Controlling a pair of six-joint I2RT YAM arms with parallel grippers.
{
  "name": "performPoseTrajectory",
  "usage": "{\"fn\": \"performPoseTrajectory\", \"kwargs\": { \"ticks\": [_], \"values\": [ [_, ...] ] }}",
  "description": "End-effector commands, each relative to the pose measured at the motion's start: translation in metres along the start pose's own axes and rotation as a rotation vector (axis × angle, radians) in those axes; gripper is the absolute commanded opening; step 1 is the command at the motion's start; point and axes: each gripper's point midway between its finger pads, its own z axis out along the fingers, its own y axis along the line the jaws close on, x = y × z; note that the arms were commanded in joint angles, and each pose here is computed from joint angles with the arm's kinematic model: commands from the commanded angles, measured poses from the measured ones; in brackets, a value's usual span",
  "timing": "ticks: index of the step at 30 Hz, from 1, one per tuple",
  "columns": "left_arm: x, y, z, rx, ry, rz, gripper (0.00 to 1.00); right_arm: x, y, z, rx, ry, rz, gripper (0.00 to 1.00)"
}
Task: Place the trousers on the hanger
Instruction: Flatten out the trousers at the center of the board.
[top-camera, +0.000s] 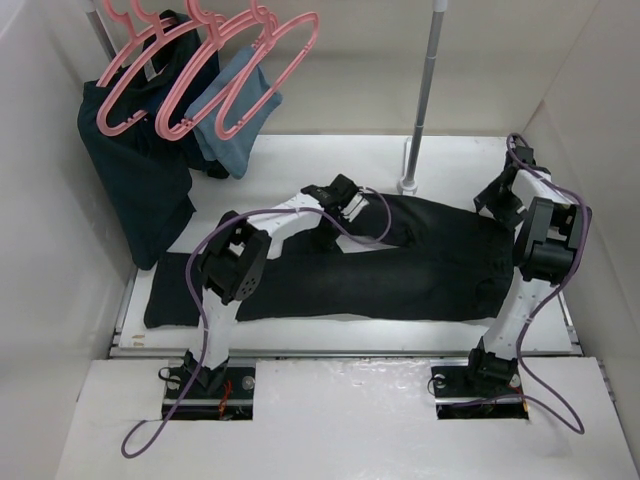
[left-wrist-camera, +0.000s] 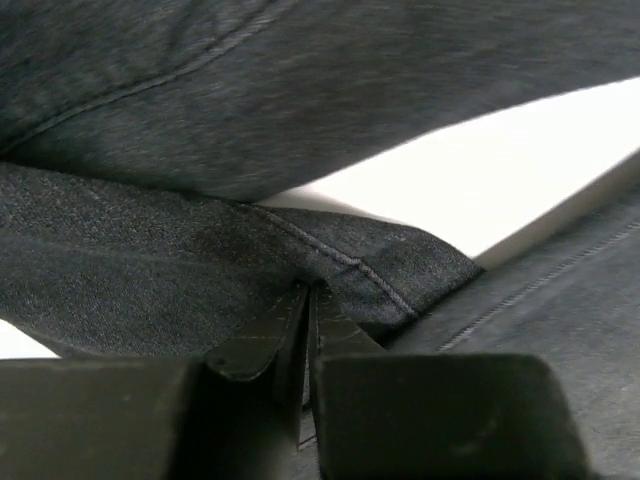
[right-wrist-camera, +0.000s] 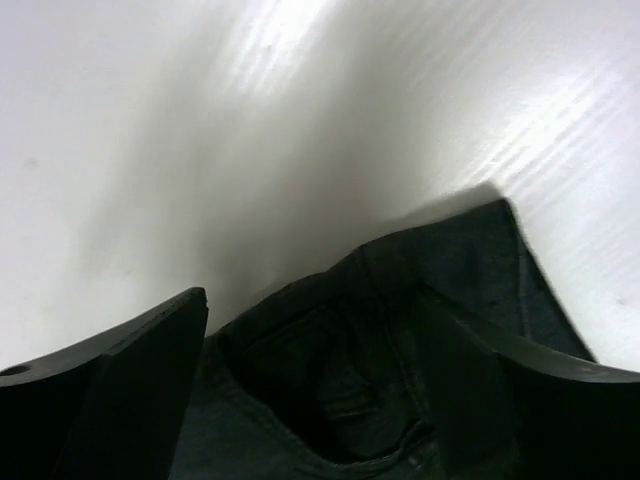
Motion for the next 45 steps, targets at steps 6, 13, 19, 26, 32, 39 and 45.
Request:
{"fn": "performPoseTrajectory", "kwargs": {
  "ticks": [6, 13, 19, 26, 32, 39, 45],
  "values": [
    [-0.014, 0.013, -0.029, -0.006, 0.018, 0.016, 0.00, -0.005, -0.012, 0.008, -0.011, 0.019, -0.044, 0.29],
    [-0.009, 0.056, -0.073, -0.144, -0.018, 0.010, 0.00, -0.021, -0.008, -0.006, -0.040, -0.013, -0.083, 0.00],
    [0.011, 0.148, -0.116, -0.212, -0.102, -0.227, 0.00, -0.028, -0.027, -0.011, 0.009, -0.081, -0.078, 0.00],
    [0.068, 0.213, -0.104, -0.288, -0.086, -0.362, 0.35, -0.028, -0.002, -0.015, -0.016, -0.104, -0.136, 0.00],
    [0.074, 0.238, -0.100, -0.351, -0.008, -0.435, 0.59, -0.029, 0.026, -0.035, -0.030, -0.158, -0.195, 0.00],
    [0.046, 0.091, -0.115, -0.012, -0.123, 0.061, 0.68, -0.026, 0.029, -0.052, -0.037, -0.181, -0.189, 0.00],
    [-0.008, 0.029, -0.117, 0.067, -0.209, 0.102, 0.70, -0.020, 0.029, -0.062, -0.032, -0.192, -0.206, 0.00]
  ]
}}
